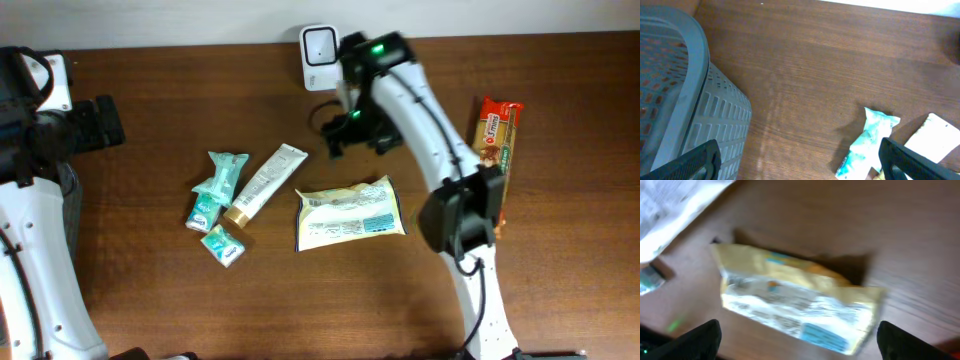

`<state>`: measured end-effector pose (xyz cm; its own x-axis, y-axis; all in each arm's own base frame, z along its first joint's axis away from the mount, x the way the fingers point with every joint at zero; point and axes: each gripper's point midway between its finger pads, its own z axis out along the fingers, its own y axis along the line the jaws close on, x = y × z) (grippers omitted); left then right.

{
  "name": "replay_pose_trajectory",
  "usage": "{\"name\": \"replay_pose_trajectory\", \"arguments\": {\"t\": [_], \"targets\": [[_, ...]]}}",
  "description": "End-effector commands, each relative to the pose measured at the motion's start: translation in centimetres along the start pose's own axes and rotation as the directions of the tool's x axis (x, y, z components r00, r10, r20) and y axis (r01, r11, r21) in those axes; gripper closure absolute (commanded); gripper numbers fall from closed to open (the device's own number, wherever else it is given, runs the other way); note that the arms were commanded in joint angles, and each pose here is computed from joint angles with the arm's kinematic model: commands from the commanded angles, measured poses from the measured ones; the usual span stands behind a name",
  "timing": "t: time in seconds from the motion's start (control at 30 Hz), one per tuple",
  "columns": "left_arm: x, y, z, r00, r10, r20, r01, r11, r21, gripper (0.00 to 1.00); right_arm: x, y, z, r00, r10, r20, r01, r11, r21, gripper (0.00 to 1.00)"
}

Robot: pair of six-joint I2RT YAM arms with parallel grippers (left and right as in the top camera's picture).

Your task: Scan the item barcode

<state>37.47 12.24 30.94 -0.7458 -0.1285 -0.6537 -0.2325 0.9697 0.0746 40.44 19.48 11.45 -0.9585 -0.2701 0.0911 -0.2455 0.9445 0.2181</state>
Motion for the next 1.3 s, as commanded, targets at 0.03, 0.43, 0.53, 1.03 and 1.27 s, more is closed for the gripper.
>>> {"name": "replay_pose_trajectory", "arguments": {"t": [0.03, 0.43, 0.53, 1.03, 1.27], "targets": [[-0.2, 0.2, -0.3, 1.0, -0.012, 0.011, 0.012, 1.0, -0.006, 0.01, -0.1, -4.6, -2.4, 0.999, 0.043, 0.033, -0.035, 0.976, -0.216, 0.01], [-0.2, 0.2, -0.3, 1.0, -0.012, 0.011, 0.012, 1.0, -0.006, 0.01, 9.1, -5.0, -11.6, 0.981, 0.038, 0.19, -0.016, 0.993, -0.119, 0.01], [-0.2, 0.2, -0.3, 1.0, -0.012, 0.011, 0.012, 1.0, -0.006, 0.01, 7.4, -5.6, -4.6, 0.987, 0.058, 0.15, -0.028, 0.98, -0.199, 0.01], [-0.2, 0.2, -0.3, 1.0, -0.012, 0.01, 0.012, 1.0, -0.006, 0.01, 7.2, -4.7, 10.2, 0.988, 0.082, 0.128, 0.001, 0.838, -0.545, 0.1], [-0.2, 0.2, -0.3, 1.0, -0.012, 0.011, 0.012, 1.0, -0.006, 0.01, 9.5, -3.2, 15.4, 1.0, 0.006, -0.02, -0.016, 0.821, -0.571, 0.44]]}}
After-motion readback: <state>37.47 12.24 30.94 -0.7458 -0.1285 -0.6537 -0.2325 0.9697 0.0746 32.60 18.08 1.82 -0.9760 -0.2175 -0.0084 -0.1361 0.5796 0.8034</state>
